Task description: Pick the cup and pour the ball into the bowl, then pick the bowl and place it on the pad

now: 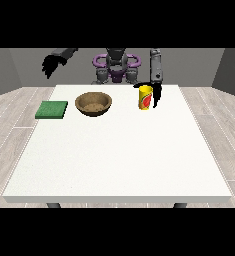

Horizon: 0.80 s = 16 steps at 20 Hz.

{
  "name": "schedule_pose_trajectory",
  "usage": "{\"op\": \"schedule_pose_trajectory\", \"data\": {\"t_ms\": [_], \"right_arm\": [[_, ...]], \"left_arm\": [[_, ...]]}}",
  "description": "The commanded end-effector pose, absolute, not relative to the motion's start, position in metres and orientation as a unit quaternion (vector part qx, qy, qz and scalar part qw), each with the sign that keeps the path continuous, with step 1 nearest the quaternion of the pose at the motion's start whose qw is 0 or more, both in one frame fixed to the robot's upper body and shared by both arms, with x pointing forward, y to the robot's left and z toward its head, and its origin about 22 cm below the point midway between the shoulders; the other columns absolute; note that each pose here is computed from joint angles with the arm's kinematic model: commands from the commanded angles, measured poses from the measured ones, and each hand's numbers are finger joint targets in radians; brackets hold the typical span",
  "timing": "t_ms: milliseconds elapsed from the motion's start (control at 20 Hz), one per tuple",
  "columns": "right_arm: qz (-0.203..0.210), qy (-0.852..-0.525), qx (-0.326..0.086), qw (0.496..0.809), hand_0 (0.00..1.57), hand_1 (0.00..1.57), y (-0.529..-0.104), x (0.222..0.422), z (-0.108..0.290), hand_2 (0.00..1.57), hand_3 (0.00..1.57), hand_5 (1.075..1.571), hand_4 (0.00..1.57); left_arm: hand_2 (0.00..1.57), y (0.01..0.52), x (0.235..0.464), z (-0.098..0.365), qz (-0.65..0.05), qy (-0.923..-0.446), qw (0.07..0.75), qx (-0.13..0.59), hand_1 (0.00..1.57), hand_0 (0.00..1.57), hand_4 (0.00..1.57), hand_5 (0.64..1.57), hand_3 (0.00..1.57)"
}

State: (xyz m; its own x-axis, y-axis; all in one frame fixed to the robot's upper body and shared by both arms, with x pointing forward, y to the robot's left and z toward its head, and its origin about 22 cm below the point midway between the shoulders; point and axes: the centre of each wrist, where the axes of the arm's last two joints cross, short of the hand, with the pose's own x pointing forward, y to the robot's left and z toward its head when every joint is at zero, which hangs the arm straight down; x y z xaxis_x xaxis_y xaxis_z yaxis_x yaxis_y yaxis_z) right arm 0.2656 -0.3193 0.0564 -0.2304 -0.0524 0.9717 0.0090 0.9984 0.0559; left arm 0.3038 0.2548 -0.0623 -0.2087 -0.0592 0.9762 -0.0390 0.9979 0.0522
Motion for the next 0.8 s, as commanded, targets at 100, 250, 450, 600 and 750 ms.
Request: {"op": "schedule_pose_trajectory", "data": {"t_ms": [100, 250, 450, 600, 750], "right_arm": [[-0.024, -0.778, 0.012, 0.628, 0.0, 0.0, -0.337, 0.273, 0.065, 0.0, 0.0, 1.566, 0.68], [-0.011, -0.801, 0.038, 0.597, 0.0, 0.0, -0.337, 0.276, 0.091, 0.0, 0.0, 1.569, 0.66], [0.019, -0.815, 0.052, 0.577, 0.0, 0.0, -0.344, 0.266, 0.102, 0.0, 0.07, 1.568, 0.64], [-0.007, -0.802, 0.034, 0.596, 0.0, 0.0, -0.385, 0.267, 0.107, 0.0, 0.17, 1.566, 0.64], [-0.036, -0.771, 0.021, 0.635, 0.0, 0.0, -0.406, 0.262, 0.08, 0.0, 0.18, 1.566, 0.63]], "left_arm": [[0.0, 0.259, 0.31, -0.085, 0.007, -0.763, 0.644, 0.046, 0.0, 0.0, 0.65, 1.535, 0.0], [1.32, 0.257, 0.309, -0.09, -0.021, -0.773, 0.627, 0.099, 0.92, 0.92, 1.24, 1.538, 1.38], [1.57, 0.277, 0.299, -0.105, -0.014, -0.782, 0.6, 0.169, 1.26, 1.26, 1.33, 1.483, 1.57], [1.57, 0.255, 0.3, -0.106, -0.035, -0.768, 0.613, 0.183, 1.28, 1.28, 1.38, 1.449, 1.57], [1.57, 0.254, 0.317, -0.085, -0.079, -0.744, 0.639, 0.179, 1.28, 1.28, 1.41, 1.413, 1.57]]}}
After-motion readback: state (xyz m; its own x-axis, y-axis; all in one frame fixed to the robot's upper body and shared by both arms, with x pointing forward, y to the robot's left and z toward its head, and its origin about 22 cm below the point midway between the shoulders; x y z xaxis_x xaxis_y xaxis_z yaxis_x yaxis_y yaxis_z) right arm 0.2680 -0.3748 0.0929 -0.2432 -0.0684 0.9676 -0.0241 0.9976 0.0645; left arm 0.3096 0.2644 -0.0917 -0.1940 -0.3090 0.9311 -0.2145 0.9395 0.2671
